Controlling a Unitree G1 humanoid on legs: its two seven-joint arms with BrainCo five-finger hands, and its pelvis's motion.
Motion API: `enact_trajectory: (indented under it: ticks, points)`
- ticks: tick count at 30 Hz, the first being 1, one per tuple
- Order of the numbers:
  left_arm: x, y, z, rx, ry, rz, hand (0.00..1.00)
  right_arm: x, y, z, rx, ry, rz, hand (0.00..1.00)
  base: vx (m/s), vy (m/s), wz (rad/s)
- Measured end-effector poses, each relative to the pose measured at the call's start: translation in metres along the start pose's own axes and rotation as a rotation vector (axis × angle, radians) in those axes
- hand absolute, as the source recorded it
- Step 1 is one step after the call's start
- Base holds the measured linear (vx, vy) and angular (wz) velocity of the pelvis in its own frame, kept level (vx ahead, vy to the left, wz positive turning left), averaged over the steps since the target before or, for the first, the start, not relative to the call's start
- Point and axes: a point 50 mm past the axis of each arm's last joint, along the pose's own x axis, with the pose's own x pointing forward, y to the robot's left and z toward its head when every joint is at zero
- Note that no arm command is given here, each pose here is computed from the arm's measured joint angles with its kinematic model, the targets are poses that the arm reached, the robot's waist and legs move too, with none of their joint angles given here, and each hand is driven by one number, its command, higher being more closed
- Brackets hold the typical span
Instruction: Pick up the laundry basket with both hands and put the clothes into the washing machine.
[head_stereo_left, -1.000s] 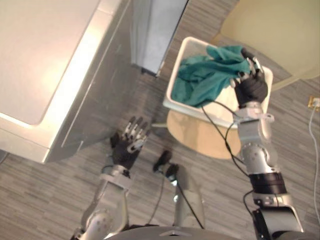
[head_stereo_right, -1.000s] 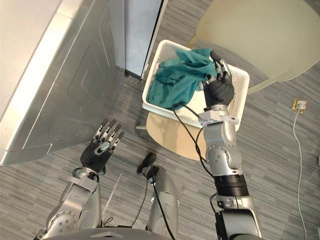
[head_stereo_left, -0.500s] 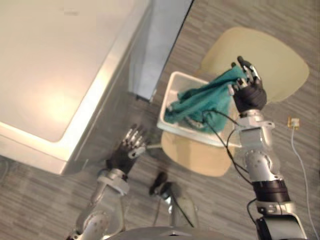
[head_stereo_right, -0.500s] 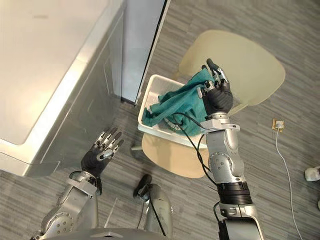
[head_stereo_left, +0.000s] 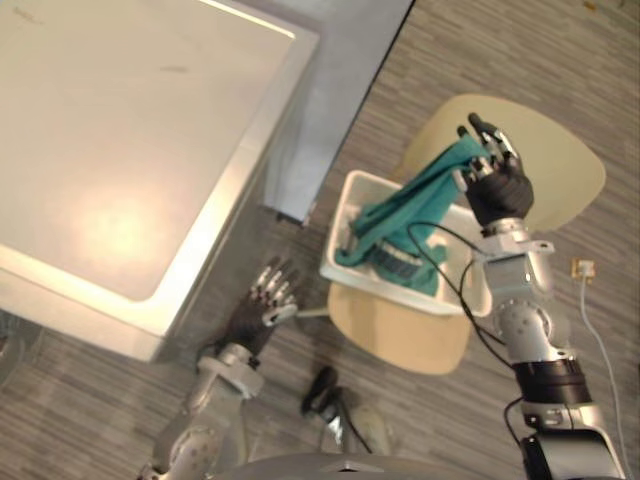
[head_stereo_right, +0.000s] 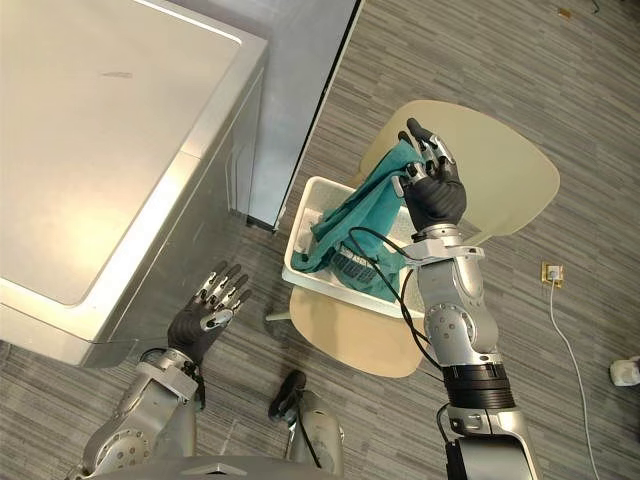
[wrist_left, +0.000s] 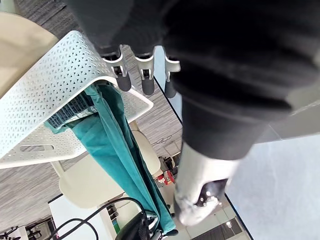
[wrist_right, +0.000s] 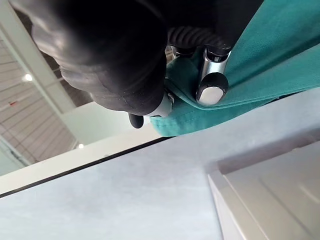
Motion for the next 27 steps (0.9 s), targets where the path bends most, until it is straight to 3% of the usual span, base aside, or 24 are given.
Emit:
enact_trajectory:
  ticks: [3, 6, 12, 16, 24, 27]
  points:
    - [0.001, -0.001, 0.000, 0.038, 0.001, -0.007, 0.00, 0.000, -0.004, -0.003, 0.000, 0.011, -0.019, 1.00, 0.05, 0.012, 0.01]
    - [0.007, -0.006, 0.004, 0.158, -0.006, -0.042, 0.00, -0.001, -0.006, -0.006, 0.005, 0.020, -0.035, 1.00, 0.02, 0.012, -0.04]
    - [0.037, -0.041, 0.010, 0.591, -0.047, -0.248, 0.00, -0.001, -0.004, -0.005, 0.006, 0.024, -0.025, 1.00, 0.03, 0.021, -0.07]
    - [0.053, -0.053, -0.005, 0.717, 0.004, -0.343, 0.00, 0.000, -0.001, -0.007, 0.009, 0.045, -0.010, 1.00, 0.04, 0.020, -0.13]
    - [0.100, -0.056, -0.054, 1.259, 0.158, -0.468, 0.00, -0.002, 0.048, -0.015, 0.173, 0.076, 0.205, 1.00, 0.00, 0.026, -0.13]
    - [0.103, -0.064, -0.063, 1.303, 0.161, -0.502, 0.00, -0.002, 0.052, -0.019, 0.228, 0.071, 0.203, 1.00, 0.00, 0.006, -0.06]
